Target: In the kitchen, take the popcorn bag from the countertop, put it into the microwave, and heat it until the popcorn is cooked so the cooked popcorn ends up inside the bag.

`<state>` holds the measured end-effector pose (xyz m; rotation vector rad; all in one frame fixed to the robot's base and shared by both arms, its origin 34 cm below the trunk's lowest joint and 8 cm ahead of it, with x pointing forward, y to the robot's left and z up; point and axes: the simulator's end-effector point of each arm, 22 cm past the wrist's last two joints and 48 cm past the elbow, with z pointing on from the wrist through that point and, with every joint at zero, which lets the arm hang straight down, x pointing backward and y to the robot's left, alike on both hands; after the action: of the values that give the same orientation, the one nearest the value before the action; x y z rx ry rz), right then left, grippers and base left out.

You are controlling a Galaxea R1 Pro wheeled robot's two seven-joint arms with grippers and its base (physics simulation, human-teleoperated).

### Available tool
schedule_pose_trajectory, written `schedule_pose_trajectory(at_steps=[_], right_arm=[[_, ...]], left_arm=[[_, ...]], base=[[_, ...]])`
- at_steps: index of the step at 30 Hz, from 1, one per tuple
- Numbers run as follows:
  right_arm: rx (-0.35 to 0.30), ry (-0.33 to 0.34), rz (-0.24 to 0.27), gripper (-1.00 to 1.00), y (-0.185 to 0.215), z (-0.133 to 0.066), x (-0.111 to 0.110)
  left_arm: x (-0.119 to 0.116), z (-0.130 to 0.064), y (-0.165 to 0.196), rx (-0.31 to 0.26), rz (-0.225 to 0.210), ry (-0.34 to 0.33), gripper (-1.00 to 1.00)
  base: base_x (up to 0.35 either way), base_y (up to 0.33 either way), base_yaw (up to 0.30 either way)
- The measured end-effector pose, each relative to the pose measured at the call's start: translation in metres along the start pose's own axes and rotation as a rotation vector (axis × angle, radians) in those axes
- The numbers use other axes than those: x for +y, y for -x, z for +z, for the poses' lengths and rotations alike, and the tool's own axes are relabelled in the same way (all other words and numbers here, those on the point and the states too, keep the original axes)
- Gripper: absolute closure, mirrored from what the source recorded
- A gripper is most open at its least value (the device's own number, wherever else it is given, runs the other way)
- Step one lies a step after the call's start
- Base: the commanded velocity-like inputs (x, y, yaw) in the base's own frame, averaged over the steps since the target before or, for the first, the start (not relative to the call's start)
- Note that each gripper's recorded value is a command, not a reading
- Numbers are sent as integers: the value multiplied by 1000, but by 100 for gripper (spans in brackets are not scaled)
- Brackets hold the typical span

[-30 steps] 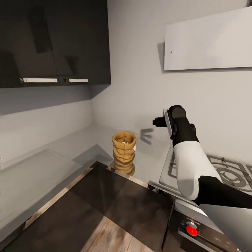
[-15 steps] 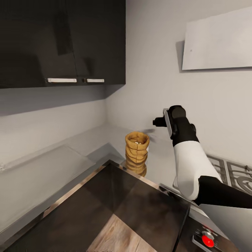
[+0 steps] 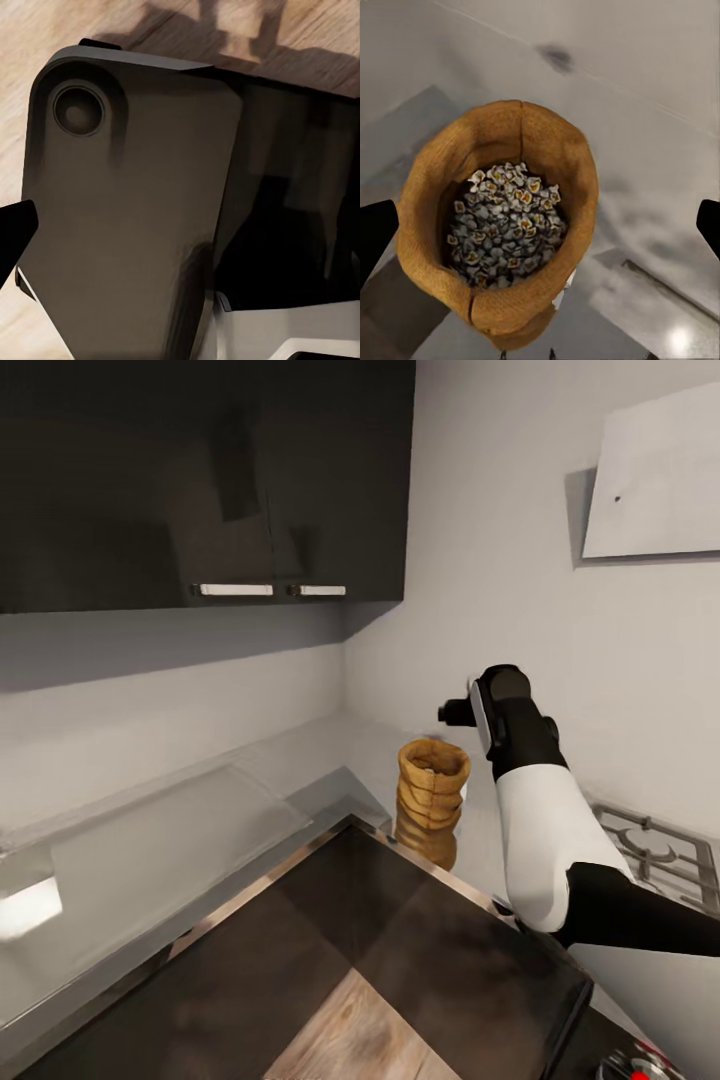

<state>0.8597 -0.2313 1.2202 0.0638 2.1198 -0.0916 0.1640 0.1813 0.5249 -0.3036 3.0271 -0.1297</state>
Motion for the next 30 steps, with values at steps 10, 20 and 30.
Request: schedule_pose_trajectory(at_steps=[10,20,30], right_arm=[[60,-140,72,-100,-23,12,-43],[-7,-153,53,-100,-32,39,-33],[-16,-113,48,-100,-48,58,-13]], left_arm=[[0,0,0,0,0,0,-100],[0,0,0,1,0,0,-100],[0,0,0,0,0,0,-100]], base=[[0,0,9],[0,0,0],[0,0,0]])
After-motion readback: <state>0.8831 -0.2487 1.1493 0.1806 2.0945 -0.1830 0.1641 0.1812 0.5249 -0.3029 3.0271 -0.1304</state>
